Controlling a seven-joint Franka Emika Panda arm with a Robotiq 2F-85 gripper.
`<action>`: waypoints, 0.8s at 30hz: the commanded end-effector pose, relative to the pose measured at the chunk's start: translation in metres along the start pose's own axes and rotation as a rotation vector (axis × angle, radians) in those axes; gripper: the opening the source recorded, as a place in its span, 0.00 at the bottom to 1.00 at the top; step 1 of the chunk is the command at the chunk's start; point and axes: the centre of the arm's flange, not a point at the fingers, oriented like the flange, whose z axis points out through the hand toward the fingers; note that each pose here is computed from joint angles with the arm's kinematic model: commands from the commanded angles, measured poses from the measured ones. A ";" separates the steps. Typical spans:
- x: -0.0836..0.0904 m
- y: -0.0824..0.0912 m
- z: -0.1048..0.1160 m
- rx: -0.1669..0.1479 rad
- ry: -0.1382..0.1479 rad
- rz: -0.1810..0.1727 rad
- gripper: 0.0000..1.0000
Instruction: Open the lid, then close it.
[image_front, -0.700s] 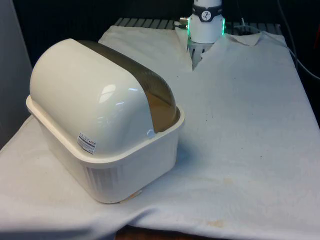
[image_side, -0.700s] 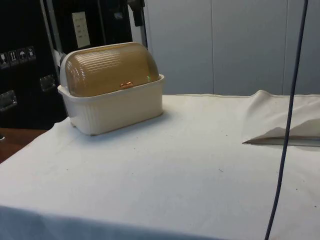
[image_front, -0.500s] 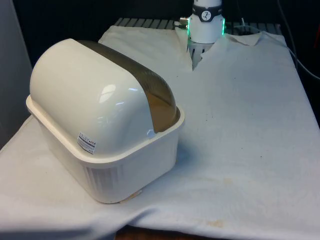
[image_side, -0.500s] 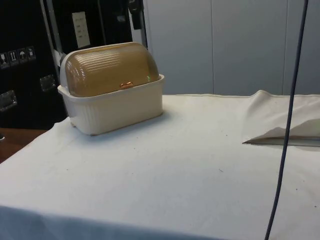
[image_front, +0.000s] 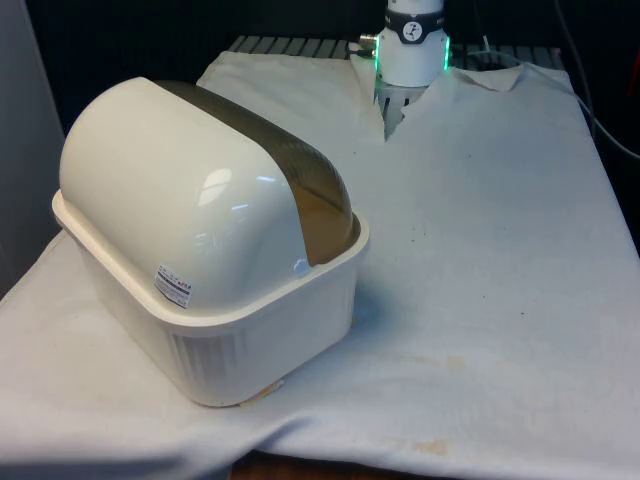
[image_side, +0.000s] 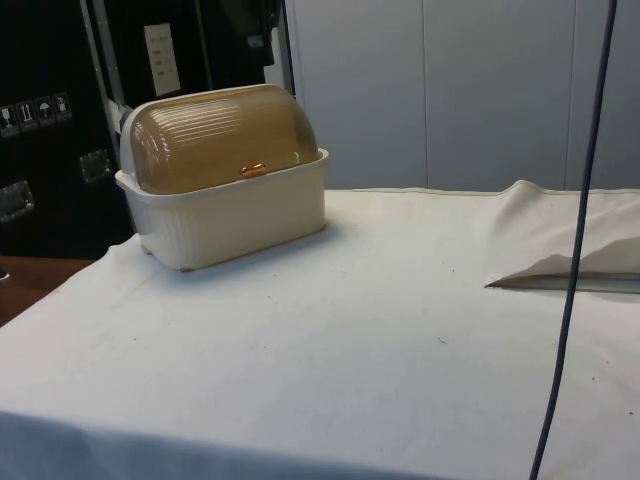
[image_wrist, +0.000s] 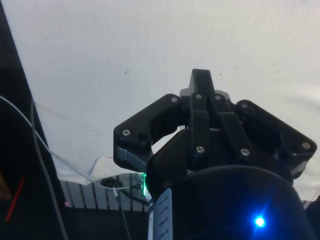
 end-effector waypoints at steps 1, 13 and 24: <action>0.000 -0.002 0.000 -0.004 -0.001 0.001 0.00; 0.000 -0.004 0.000 0.000 0.000 -0.004 0.00; -0.011 -0.009 0.006 0.005 0.031 -0.008 0.00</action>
